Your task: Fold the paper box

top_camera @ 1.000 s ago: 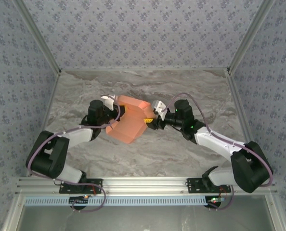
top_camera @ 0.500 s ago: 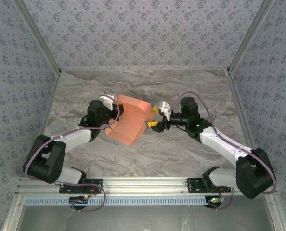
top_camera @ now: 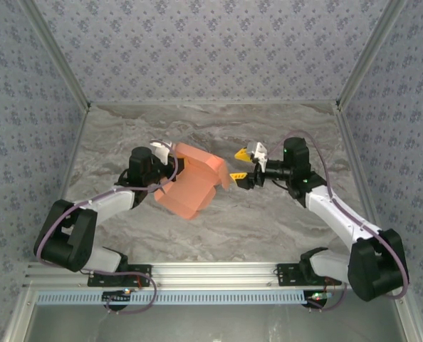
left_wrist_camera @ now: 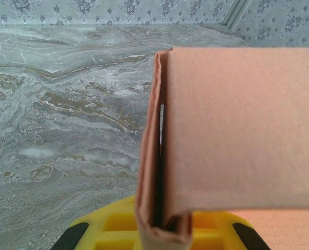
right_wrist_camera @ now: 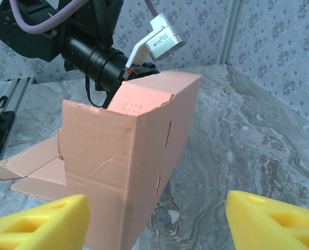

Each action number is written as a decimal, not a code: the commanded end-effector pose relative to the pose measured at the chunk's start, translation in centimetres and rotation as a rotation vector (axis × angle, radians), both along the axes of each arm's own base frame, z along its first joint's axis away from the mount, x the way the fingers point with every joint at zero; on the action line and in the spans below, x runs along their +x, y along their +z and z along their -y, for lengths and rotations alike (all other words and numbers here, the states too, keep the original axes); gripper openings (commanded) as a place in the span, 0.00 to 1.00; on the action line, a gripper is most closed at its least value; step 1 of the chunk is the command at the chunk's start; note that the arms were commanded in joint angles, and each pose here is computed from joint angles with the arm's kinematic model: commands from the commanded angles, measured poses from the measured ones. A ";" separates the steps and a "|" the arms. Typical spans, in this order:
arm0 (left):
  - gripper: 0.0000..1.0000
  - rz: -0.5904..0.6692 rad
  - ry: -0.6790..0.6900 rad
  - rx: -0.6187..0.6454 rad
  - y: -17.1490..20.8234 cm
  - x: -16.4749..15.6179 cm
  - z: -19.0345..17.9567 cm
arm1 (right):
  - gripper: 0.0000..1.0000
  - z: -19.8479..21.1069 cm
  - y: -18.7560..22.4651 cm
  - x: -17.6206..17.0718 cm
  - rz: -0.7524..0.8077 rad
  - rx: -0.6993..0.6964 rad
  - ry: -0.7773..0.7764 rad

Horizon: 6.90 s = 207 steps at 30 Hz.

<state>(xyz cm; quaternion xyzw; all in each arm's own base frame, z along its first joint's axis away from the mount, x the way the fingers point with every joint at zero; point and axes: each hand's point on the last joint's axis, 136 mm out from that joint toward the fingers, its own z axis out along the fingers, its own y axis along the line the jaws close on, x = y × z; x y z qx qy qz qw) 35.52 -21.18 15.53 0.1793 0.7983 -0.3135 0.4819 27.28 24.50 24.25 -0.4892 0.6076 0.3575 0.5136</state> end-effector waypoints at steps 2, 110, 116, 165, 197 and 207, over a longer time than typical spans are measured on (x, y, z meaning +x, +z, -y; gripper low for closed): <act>0.00 0.036 -0.033 -0.015 1.6 0.6 0.6 | 0.70 -2.3 -0.3 -0.8 -0.029 -0.005 0.064; 0.00 -0.066 0.255 0.088 -1.9 2.8 -2.2 | 0.46 -7.1 -6.0 7.5 0.000 -0.141 -0.363; 0.00 -0.080 0.323 0.116 -2.6 3.0 -3.0 | 0.44 -8.5 -8.3 9.6 0.000 -0.102 -0.581; 0.89 -0.170 0.524 0.067 -0.8 -2.0 -7.1 | 0.22 -5.8 -19.9 7.8 -0.222 -0.384 -0.426; 0.78 -0.336 0.432 0.124 -6.5 -3.4 -3.1 | 0.62 -2.5 -15.8 7.5 -0.033 -0.131 -0.580; 0.77 -0.348 0.457 0.140 -6.6 -3.7 -3.3 | 0.50 -2.4 -15.6 6.4 0.017 -0.113 -0.597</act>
